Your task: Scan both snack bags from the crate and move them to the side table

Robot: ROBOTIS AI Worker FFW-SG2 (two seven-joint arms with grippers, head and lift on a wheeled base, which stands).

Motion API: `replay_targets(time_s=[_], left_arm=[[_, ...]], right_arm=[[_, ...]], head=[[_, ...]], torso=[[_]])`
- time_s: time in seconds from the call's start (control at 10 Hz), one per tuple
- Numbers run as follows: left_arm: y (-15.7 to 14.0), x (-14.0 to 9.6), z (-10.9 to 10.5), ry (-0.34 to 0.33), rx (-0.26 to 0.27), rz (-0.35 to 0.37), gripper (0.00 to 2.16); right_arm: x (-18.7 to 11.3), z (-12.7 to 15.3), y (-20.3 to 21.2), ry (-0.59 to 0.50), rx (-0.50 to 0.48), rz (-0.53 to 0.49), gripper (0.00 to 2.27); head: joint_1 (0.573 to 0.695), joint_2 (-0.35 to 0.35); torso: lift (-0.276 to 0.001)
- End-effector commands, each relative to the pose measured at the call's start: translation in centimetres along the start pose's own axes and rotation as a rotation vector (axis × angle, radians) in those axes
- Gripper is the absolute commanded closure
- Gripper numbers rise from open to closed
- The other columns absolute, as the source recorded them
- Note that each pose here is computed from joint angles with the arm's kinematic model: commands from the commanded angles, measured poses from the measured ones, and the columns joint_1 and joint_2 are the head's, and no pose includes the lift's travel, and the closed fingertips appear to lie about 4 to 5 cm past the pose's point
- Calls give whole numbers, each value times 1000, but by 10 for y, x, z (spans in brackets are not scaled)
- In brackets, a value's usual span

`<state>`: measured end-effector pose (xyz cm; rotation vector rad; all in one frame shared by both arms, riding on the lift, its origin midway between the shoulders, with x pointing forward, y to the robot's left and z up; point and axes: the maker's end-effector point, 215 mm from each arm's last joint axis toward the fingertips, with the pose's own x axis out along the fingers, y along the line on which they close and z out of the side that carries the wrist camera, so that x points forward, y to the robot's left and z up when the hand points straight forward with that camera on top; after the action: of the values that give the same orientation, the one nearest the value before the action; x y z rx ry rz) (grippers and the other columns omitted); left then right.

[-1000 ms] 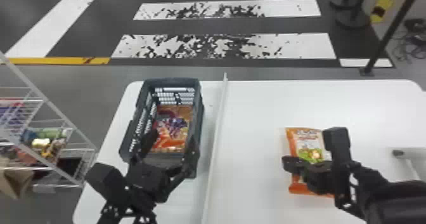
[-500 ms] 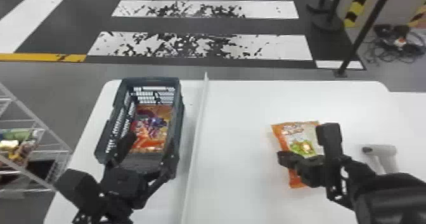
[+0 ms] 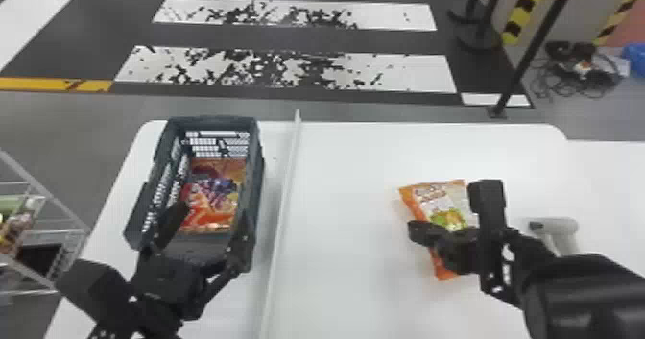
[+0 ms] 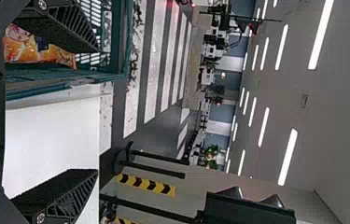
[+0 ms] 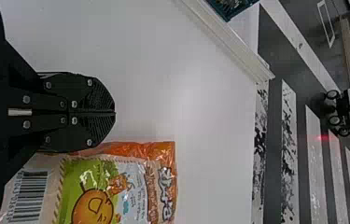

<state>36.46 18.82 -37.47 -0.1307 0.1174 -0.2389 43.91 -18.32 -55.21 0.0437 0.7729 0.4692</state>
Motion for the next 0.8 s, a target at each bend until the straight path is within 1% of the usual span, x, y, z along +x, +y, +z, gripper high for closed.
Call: replay_targets(time_s=[0.0, 0.2, 0.3, 0.4, 0.7], left_arm=[[1, -2, 1, 0, 4, 2, 80], [3, -5, 1, 3, 7, 7, 80], [4, -5, 1, 3, 8, 8, 80], [4, -5, 1, 5, 9, 9, 80], [2, -5, 1, 3, 11, 10, 80]], right_arm=[[1, 18, 7, -17, 17, 28, 2125], [3, 49, -1, -56, 16, 19, 2125], [1, 62, -16, -77, 30, 3, 2125], [0, 66, -33, -81, 37, -21, 2125], [2, 46, -74, -52, 37, -80, 2125]], head=[[695, 2], [695, 22], [695, 24], [695, 21], [695, -40]], torso=[[-29], [-29], [-29], [-29], [-29]])
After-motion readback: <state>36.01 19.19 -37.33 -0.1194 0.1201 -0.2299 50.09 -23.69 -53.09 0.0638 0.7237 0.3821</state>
